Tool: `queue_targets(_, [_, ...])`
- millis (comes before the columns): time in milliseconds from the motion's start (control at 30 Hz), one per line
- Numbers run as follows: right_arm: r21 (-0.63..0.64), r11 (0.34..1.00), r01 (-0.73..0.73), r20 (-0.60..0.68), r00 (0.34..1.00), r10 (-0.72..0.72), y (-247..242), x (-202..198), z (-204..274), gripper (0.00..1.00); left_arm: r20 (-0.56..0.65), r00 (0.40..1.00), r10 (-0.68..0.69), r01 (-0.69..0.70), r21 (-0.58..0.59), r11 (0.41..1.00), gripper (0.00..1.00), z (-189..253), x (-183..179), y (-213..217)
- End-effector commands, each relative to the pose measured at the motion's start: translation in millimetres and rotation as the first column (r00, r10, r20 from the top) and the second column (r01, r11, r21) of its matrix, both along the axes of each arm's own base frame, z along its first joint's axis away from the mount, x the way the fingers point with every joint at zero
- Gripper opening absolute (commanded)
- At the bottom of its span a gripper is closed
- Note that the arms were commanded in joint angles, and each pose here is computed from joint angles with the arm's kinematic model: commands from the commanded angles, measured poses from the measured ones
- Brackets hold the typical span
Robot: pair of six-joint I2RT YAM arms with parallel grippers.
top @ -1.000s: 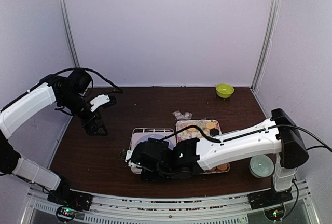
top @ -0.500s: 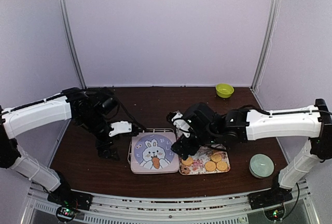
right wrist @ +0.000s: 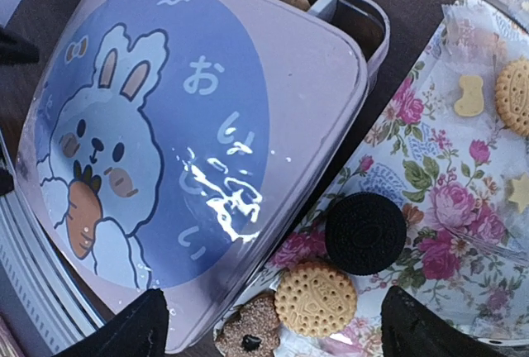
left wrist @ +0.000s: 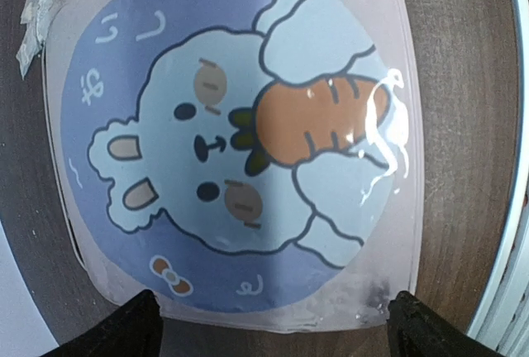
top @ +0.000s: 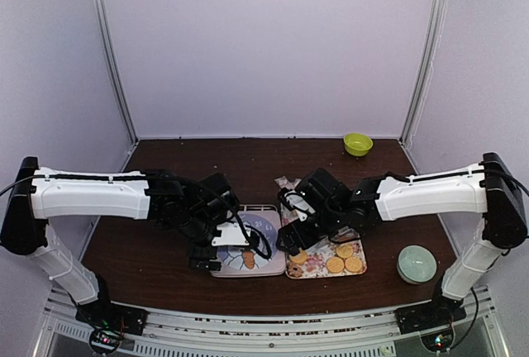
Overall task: Pack the cookies
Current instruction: Adjust the box lid on the packing box.
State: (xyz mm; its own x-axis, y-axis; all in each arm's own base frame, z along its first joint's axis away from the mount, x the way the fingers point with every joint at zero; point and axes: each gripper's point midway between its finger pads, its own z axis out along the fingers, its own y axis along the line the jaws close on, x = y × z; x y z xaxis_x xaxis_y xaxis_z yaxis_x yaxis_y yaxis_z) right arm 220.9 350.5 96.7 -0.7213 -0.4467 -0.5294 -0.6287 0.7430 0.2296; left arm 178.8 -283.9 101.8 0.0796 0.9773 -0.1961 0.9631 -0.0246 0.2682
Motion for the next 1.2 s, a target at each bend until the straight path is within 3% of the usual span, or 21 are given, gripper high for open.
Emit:
queue_targets(0, [0.114,0.991,0.063,-0.131,0.99,-0.048,11.0,3.0,-5.5,0.87,0.114,0.993,0.007,-0.003,-0.031,1.0,0.98,1.5,16.3,-20.1])
queue_targets(400, [0.175,0.98,0.094,-0.231,0.972,-0.052,28.9,4.4,-15.8,0.69,0.153,0.983,-0.098,0.089,0.063,0.994,0.98,-13.9,-1.0,-34.9])
queue_targets(567, [0.167,0.98,0.108,-0.243,0.968,-0.065,31.3,7.1,-20.6,0.62,0.163,0.982,-0.096,0.089,0.048,0.995,0.98,1.1,0.7,-39.1])
queue_targets(767, [0.122,0.982,0.147,-0.258,0.96,-0.111,32.9,13.9,-26.7,0.52,0.095,0.989,-0.115,0.115,0.003,0.993,0.98,16.5,-13.5,-44.7])
queue_targets(1000, [0.093,0.977,0.194,-0.257,0.952,-0.165,30.6,19.2,-28.2,0.5,0.056,0.982,-0.178,0.178,0.015,0.984,0.98,8.4,-39.0,-45.6])
queue_targets(1167, [0.089,0.973,0.211,-0.259,0.949,-0.182,31.2,20.9,-27.6,0.5,0.191,0.966,-0.176,0.161,0.093,0.983,0.98,-11.4,-17.6,-41.0])
